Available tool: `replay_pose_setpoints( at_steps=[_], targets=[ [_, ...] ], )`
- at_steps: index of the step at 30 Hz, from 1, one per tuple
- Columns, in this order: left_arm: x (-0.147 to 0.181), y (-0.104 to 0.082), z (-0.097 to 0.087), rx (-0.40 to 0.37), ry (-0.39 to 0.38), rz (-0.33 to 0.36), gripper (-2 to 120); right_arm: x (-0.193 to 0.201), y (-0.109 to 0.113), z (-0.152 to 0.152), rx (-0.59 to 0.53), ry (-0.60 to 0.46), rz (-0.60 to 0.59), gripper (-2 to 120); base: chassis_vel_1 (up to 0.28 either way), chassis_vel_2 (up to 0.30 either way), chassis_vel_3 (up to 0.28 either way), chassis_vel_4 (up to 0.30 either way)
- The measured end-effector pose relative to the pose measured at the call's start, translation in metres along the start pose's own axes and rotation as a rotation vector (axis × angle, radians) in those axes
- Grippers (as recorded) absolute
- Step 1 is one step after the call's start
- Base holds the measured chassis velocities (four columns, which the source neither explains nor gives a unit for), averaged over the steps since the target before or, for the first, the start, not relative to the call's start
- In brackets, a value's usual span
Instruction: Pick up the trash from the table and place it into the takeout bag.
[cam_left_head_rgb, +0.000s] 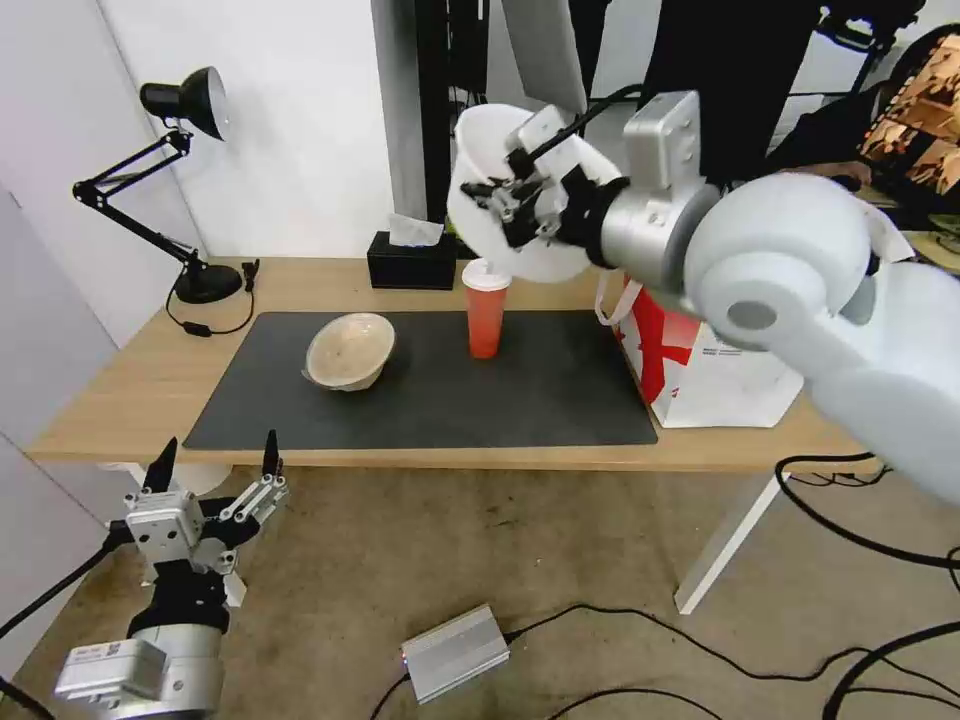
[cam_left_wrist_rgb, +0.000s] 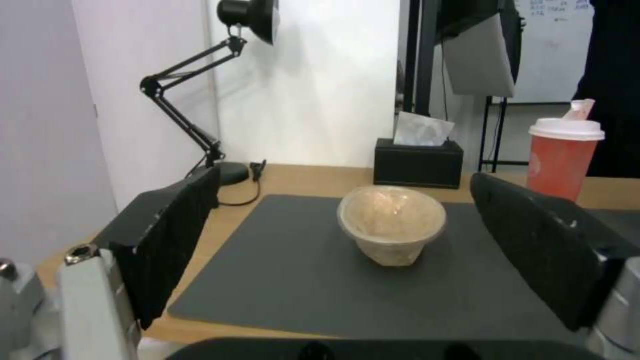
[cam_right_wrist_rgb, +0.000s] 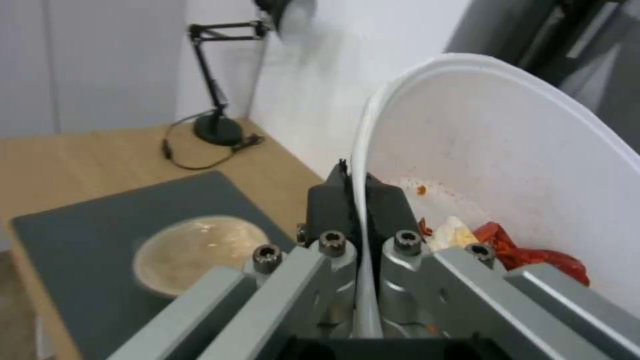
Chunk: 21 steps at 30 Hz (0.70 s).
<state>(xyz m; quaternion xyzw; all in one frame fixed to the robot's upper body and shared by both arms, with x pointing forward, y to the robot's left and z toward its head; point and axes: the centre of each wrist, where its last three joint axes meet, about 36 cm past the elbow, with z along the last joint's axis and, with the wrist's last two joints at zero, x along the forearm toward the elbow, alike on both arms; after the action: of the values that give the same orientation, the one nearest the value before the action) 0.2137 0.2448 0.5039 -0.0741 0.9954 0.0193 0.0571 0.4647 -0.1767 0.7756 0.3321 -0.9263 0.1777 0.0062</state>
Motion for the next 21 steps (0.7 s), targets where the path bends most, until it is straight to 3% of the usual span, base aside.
replay_pose_setpoints(
  at_steps=[21],
  targets=[
    [-0.001, 0.0, 0.0, 0.002, -0.004, -0.013, 100, 0.027, -0.069, 0.006, -0.011, 0.024, 0.167, 0, 0.0, 0.0, 0.0, 0.0]
  ],
)
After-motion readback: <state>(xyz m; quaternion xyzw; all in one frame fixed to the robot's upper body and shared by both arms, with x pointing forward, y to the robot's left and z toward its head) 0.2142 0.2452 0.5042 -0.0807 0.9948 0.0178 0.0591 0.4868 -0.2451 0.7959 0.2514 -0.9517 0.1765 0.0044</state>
